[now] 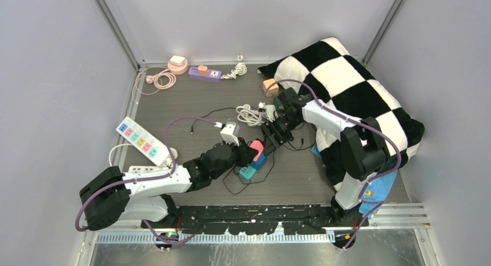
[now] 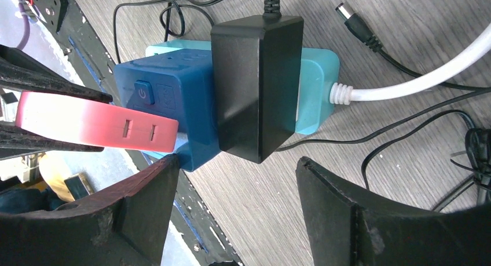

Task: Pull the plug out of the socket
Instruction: Remove the plug from the socket.

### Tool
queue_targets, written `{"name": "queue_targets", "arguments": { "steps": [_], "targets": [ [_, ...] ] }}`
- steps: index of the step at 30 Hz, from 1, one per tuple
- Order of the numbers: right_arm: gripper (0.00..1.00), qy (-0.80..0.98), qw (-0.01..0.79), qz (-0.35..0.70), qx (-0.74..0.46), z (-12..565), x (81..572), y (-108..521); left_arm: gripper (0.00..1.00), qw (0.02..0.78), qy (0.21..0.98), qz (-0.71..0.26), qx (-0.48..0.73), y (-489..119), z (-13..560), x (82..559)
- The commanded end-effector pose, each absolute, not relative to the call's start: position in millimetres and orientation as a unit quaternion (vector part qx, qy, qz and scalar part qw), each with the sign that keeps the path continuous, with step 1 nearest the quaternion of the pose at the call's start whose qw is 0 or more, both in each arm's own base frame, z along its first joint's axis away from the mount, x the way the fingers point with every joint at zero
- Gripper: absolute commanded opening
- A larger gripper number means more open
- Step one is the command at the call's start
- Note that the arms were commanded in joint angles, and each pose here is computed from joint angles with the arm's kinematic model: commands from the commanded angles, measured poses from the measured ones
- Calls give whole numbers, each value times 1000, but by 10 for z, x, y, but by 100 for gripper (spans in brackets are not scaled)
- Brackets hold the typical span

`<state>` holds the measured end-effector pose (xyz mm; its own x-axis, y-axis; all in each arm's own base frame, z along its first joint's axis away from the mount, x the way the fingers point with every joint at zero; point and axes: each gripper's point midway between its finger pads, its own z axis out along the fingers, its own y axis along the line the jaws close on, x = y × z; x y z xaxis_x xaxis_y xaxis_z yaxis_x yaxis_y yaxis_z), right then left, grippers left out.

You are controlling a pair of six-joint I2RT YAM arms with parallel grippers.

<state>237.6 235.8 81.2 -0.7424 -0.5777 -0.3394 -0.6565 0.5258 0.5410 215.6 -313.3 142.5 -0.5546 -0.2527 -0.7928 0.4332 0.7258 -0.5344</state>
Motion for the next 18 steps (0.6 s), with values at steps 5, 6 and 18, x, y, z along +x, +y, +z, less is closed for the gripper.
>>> {"name": "queue_targets", "arguments": {
  "steps": [5,6,18],
  "targets": [
    [77,889,82,257,-369,480,2587,2294,0,505,734,-453,-35,-3117,2010,2283],
    [77,890,82,260,-366,481,2586,2307,0,503,733,-456,-40,-3110,2010,2289],
    [77,893,70,301,-327,440,2550,2459,0,491,736,-456,-100,-2977,1855,2366]
  ]
}}
